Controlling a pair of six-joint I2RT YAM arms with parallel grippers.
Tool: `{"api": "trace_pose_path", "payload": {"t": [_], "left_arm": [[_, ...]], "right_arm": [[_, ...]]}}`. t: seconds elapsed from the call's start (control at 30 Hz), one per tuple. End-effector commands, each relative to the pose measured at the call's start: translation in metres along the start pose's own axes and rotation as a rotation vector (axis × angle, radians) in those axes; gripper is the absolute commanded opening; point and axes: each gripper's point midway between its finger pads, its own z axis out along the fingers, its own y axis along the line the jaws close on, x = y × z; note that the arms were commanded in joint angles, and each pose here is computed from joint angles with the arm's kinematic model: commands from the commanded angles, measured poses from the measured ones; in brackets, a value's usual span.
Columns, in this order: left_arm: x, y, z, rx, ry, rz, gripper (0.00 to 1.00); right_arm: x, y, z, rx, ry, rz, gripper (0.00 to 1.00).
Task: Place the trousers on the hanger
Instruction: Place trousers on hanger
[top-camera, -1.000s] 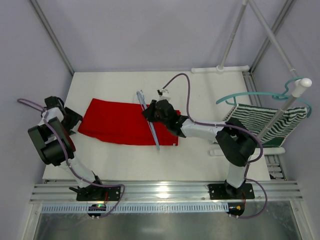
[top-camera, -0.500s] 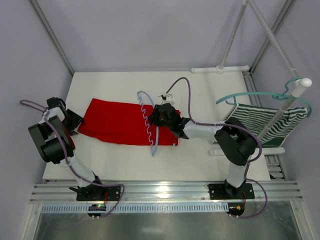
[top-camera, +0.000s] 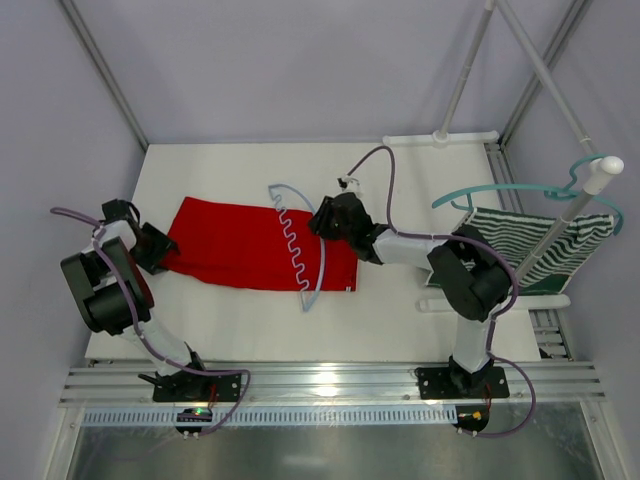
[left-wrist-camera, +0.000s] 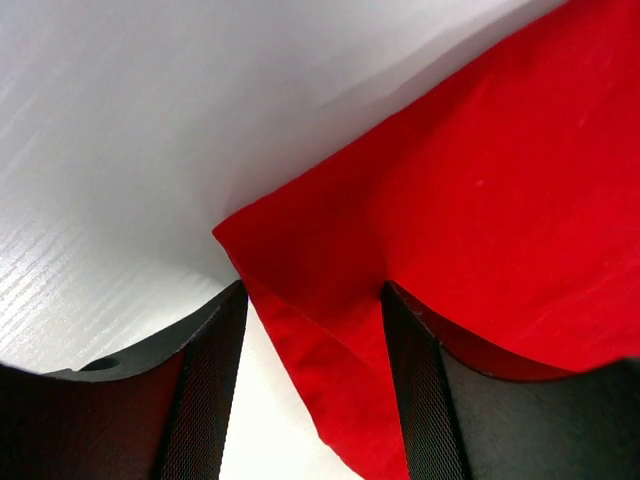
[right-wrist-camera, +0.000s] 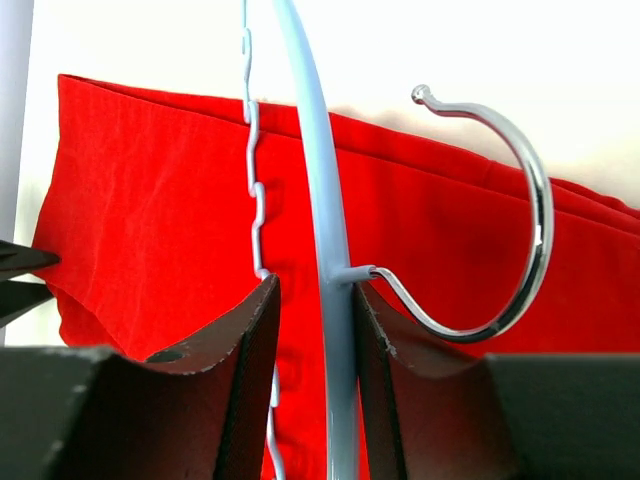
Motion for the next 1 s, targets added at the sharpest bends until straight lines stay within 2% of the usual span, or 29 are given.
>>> {"api": "trace_pose_path", "payload": {"t": [0.0,0.33,0.43,0.5,0.57,0.77,0.97], "left_arm": [[0.029,0.015,0.005,-0.043,0.084,0.015,0.57],[0.028,0.012,0.009,-0.034,0.101,0.014,0.57],[0.028,0.012,0.011,-0.032,0.107,0.015,0.57],[0.03,0.012,0.011,-0.037,0.113,0.015,0.57],[0.033,0.015,0.012,-0.041,0.123,0.01,0.57],[0.058,0.016,0.007,-0.027,0.122,-0.043,0.52],[0.081,-0.003,-0.001,-0.004,0.079,0.015,0.49]], "right_arm": [[-0.021,0.03,0.01,-0.1,-0.047,0.044,0.37],[-0.013,0.032,0.033,-0.133,-0.013,0.083,0.33],[-0.005,0.032,0.039,-0.144,0.025,0.096,0.24],[-0.005,0.03,0.042,-0.142,0.028,0.116,0.1],[-0.009,0.03,0.041,-0.146,0.022,0.133,0.04],[-0.026,0.023,0.015,-0.107,-0.052,0.144,0.04],[-0.034,-0.008,-0.01,0.057,-0.126,0.051,0.04]]}}
